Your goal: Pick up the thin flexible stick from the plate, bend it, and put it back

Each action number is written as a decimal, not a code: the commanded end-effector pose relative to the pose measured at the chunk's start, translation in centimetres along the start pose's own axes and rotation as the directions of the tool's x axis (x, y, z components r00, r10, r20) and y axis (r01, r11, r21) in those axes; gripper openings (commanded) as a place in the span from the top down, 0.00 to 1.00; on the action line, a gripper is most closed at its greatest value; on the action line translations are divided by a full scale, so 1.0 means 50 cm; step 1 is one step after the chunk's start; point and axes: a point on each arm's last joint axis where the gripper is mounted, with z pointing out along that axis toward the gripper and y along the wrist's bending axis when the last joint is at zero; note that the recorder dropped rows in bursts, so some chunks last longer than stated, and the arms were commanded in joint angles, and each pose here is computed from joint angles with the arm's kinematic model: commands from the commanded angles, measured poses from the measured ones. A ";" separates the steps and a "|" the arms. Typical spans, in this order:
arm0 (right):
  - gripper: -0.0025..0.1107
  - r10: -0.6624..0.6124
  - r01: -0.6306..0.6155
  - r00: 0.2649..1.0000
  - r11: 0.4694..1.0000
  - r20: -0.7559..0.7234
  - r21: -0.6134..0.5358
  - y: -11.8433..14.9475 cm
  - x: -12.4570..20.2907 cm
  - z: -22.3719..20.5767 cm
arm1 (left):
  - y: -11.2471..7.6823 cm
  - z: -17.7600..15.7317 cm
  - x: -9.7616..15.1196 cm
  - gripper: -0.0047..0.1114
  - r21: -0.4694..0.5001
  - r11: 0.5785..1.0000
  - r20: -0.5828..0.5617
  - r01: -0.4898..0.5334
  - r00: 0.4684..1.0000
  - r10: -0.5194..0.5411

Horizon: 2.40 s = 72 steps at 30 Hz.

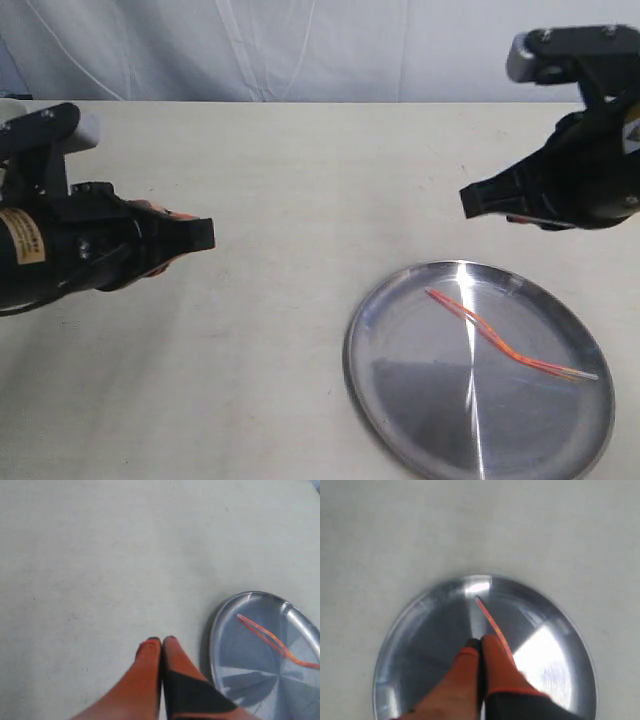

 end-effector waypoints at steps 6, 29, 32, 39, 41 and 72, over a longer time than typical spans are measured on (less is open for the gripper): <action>0.98 0.075 -0.033 0.945 0.990 0.317 -0.138 -0.002 0.046 -0.112 | -0.029 -0.140 -0.049 0.96 0.079 0.953 0.301 -0.294 0.918 0.258; 0.98 0.200 -0.099 0.901 0.959 0.386 -0.266 -0.006 0.146 -0.123 | -0.026 -0.209 -0.055 0.96 -0.046 0.841 0.405 -0.539 0.760 0.509; 0.98 0.202 -0.090 0.887 0.958 0.415 -0.273 -0.008 0.151 -0.137 | -0.026 -0.209 -0.055 0.96 -0.046 0.841 0.405 -0.539 0.760 0.509; 0.98 0.155 -0.041 0.796 0.978 0.586 -0.203 -0.033 0.178 -0.202 | -0.026 -0.209 -0.055 0.96 -0.046 0.841 0.405 -0.539 0.760 0.509; 0.98 0.116 -0.064 0.756 0.993 0.644 -0.104 -0.053 0.187 -0.219 | -0.026 -0.209 -0.055 0.96 -0.046 0.841 0.405 -0.539 0.760 0.509; 0.98 0.142 -0.349 0.734 0.918 0.664 0.190 -0.116 0.412 -0.026 | -0.026 -0.209 -0.055 0.96 -0.046 0.841 0.405 -0.539 0.760 0.509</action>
